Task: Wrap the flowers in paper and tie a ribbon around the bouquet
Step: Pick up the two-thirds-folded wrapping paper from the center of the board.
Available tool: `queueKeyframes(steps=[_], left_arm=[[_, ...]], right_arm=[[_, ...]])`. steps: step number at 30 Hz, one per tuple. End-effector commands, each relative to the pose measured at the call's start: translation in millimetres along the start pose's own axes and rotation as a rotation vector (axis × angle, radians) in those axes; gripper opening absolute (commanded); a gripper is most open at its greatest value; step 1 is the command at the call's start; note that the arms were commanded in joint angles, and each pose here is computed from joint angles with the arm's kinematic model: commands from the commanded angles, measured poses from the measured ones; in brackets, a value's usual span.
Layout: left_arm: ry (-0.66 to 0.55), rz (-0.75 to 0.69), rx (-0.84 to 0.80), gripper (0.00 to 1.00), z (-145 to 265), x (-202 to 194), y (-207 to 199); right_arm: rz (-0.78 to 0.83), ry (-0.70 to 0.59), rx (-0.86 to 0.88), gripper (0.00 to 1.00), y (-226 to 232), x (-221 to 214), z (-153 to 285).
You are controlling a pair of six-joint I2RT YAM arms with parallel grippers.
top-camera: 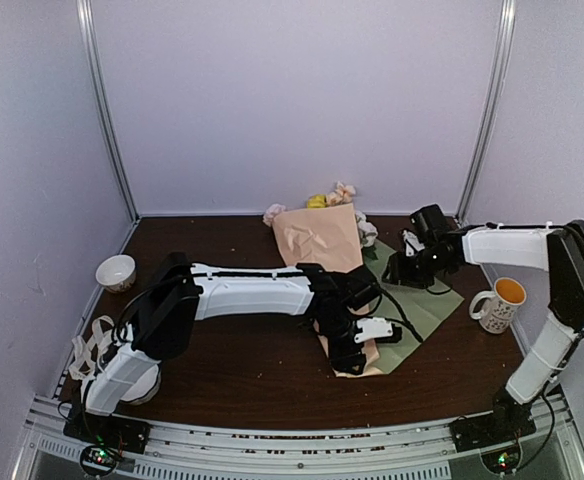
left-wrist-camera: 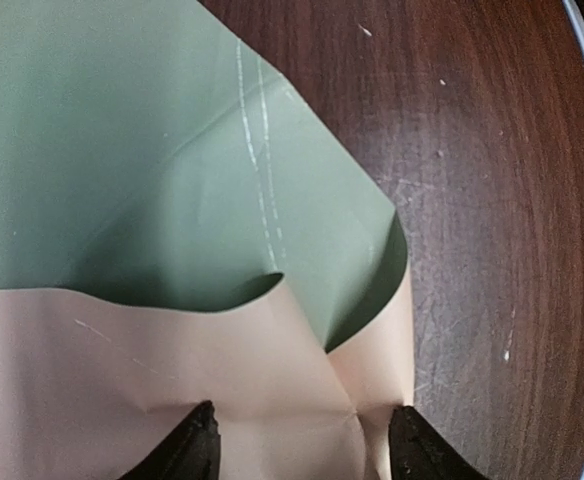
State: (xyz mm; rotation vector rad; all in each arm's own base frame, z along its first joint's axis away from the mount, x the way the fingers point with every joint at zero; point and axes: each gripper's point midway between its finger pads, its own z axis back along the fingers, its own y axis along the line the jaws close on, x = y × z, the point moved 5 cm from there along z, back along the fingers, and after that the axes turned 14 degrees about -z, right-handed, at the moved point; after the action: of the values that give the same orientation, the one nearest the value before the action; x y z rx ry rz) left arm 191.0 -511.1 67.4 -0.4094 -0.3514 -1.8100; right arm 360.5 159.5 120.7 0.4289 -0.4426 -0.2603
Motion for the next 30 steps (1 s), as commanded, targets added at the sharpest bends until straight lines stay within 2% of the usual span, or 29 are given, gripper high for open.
queueKeyframes(steps=[1, 4, 6, 8, 10, 11, 14, 16, 20, 22, 25, 30], left_arm=[[0.017, 0.022, -0.005, 0.61, -0.4, -8.5, 1.8], [0.011, 0.026, -0.009, 0.61, -1.3, -9.2, 2.2], [0.007, 0.026, -0.010, 0.61, -0.8, -9.1, 2.8], [0.006, 0.025, -0.010, 0.62, -1.1, -9.0, 2.9], [0.004, 0.025, -0.012, 0.62, -1.1, -8.7, 2.8], [0.003, 0.026, -0.012, 0.62, -1.1, -9.1, 3.1], [0.004, 0.026, -0.014, 0.62, -1.5, -9.3, 2.6], [0.004, 0.027, -0.013, 0.62, -1.6, -9.7, 3.1], [0.004, 0.027, -0.015, 0.62, -1.8, -10.0, 2.7], [0.004, 0.028, -0.015, 0.62, -1.8, -10.5, 3.1], [0.003, 0.030, -0.015, 0.62, -1.1, -10.7, 3.5], [-0.004, 0.032, -0.024, 0.62, -1.6, -11.4, 3.7]], right_arm=[[0.131, -0.254, -0.438, 0.74, -39.0, 27.4, 75.5], [0.167, -0.408, -0.599, 0.98, -51.2, 40.0, 117.9], [0.154, -0.515, -0.649, 1.00, -54.6, 47.1, 140.5], [0.070, -0.604, -0.635, 1.00, -57.4, 49.1, 154.1], [-0.012, -0.608, -0.549, 1.00, -58.7, 45.3, 152.7], [-0.017, -0.556, -0.471, 0.97, -54.7, 41.1, 144.2], [-0.071, -0.402, -0.356, 0.69, -49.3, 23.3, 119.8], [-0.139, -0.330, -0.324, 0.59, -51.7, 10.8, 103.6], [-0.292, -0.275, -0.258, 0.53, -63.5, -14.4, 79.8], [-0.355, -0.288, -0.271, 0.52, -74.6, -24.0, 74.5], [-0.431, -0.309, -0.319, 0.55, -93.4, -35.3, 68.7], [-0.503, -0.195, -0.295, 0.60, -102.9, -43.7, 42.2]])
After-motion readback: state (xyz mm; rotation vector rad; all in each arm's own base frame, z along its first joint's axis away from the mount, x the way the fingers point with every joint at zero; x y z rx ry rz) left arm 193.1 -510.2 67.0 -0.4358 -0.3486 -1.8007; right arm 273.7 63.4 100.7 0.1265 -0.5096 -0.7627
